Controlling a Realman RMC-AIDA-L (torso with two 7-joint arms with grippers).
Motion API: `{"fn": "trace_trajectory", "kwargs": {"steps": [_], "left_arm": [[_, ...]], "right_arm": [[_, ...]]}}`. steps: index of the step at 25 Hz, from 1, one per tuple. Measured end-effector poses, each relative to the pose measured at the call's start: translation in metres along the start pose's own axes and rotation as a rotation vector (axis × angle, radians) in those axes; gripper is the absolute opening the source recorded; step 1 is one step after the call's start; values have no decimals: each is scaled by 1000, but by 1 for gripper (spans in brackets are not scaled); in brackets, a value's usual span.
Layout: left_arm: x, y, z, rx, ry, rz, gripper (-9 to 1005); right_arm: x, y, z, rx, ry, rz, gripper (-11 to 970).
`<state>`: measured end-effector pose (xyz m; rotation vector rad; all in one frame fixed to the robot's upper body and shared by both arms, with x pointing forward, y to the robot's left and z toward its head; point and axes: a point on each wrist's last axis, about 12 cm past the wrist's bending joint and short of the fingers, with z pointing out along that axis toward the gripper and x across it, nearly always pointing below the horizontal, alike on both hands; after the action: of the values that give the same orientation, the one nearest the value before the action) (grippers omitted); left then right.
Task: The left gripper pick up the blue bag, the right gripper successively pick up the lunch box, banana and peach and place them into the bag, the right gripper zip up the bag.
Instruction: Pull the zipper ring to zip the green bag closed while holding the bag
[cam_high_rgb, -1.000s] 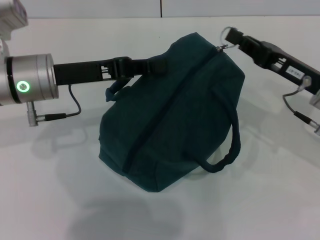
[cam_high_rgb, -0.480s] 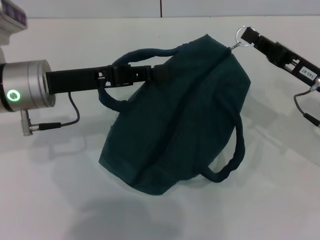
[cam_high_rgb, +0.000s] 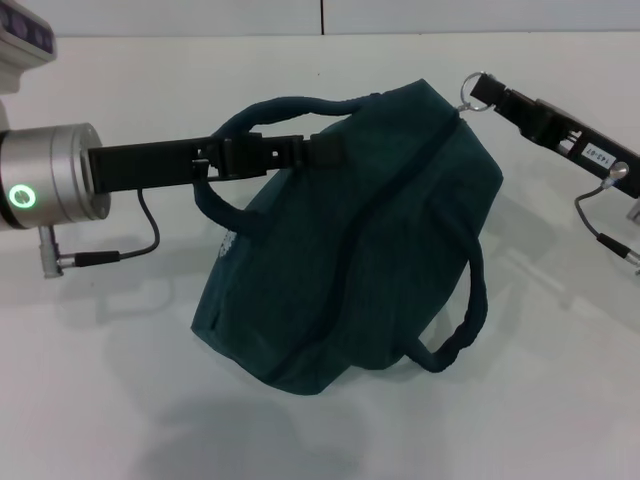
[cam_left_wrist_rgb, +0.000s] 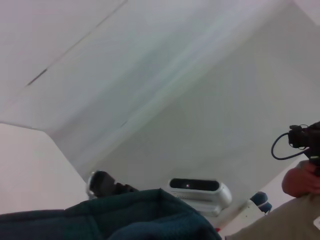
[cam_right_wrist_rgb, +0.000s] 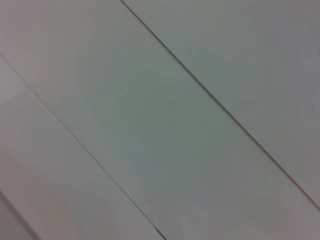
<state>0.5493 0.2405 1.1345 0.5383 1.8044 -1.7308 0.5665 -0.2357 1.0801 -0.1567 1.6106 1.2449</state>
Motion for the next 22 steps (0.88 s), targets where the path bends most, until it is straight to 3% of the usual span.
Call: {"fn": "trace_trajectory", "kwargs": {"steps": [13, 22], "left_arm": [[3, 0, -3, -1, -13, -7, 50], [2, 13, -7, -106, -80, -31, 50]], "right_arm": [[1, -2, 8, 22, 27, -5, 102], [2, 6, 10, -46, 46, -11, 104]]}}
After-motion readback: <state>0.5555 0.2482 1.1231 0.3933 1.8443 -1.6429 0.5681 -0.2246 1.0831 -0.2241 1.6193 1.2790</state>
